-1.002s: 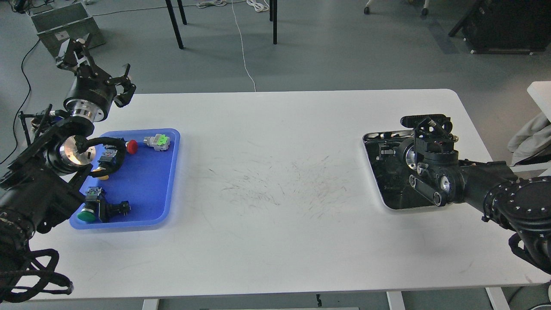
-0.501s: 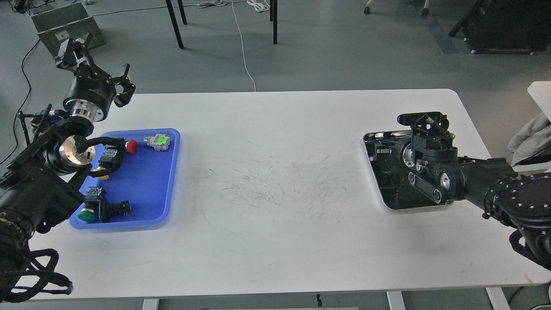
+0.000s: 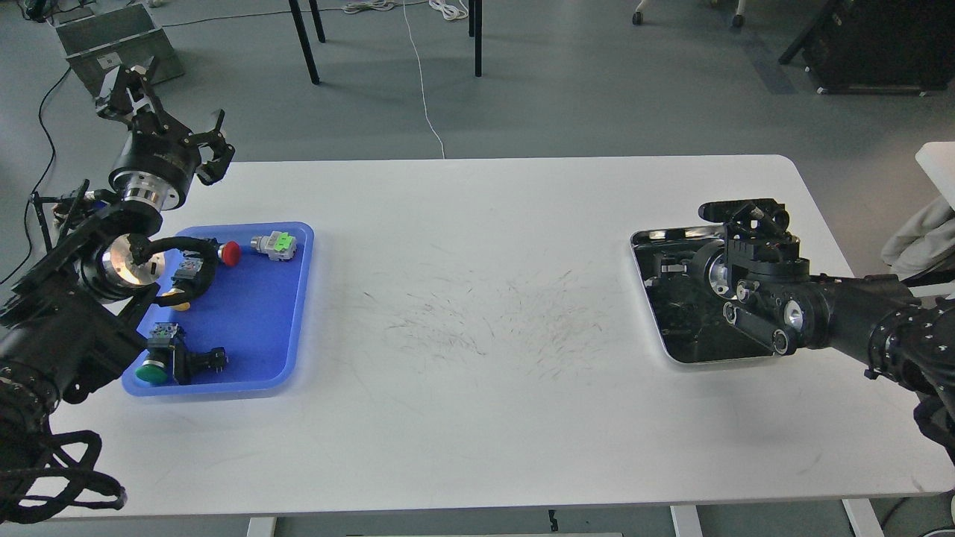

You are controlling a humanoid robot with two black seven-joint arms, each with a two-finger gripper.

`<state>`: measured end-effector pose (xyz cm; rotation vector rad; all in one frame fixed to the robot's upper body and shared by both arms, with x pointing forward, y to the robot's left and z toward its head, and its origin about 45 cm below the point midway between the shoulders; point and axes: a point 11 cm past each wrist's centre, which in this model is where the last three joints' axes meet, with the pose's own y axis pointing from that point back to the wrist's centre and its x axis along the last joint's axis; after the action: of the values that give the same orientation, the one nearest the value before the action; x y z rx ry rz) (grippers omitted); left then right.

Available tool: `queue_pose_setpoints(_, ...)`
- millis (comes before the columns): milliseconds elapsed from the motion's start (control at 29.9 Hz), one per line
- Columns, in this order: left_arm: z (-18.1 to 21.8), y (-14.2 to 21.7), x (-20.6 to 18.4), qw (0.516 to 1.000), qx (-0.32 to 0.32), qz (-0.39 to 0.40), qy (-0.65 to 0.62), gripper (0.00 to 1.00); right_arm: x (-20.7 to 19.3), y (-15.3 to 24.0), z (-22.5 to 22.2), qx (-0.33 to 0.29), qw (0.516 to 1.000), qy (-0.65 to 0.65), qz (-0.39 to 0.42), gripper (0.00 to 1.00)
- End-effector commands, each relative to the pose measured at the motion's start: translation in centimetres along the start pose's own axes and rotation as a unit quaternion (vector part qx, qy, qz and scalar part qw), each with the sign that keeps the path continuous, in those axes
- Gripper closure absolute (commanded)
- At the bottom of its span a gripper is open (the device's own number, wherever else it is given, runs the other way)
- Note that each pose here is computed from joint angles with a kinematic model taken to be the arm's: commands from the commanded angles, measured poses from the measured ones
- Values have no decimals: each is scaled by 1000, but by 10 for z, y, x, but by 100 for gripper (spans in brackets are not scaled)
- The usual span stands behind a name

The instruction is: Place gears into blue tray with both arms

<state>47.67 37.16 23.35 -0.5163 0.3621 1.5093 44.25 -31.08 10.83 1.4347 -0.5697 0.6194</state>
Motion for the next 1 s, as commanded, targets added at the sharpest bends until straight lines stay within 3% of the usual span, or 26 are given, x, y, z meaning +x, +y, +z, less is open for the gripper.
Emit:
queue_pose_setpoints(0,-1,0,-1,1000,0,-1,1,2,0,1,1,0,1000,-1,-1,37)
queue_pose_setpoints(134,0,0,0,1000,0,1,0,2,0,1,1,0,1000,-1,-1,45)
queue_pose_setpoints(301,0,0,0,1000,0,1,0,2,1,0,4,-4,1000,0,2,62)
queue_pose_setpoints(401,0,0,0,1000,0,0,0,2,-1,0,3,-3,1000,-1,0,81)
queue_pose_setpoints(568,0,0,0,1000,0,1,0,2,-1,0,4,-4,1000,-1,0,96)
queue_pose_setpoints(735,0,0,0,1000,0,1,0,2,5,2,6,-6,1000,-1,6,98)
queue_pose_setpoints(969,0,0,1,1000,0,1,0,2,61,18,-12,18,999,-2,48,98)
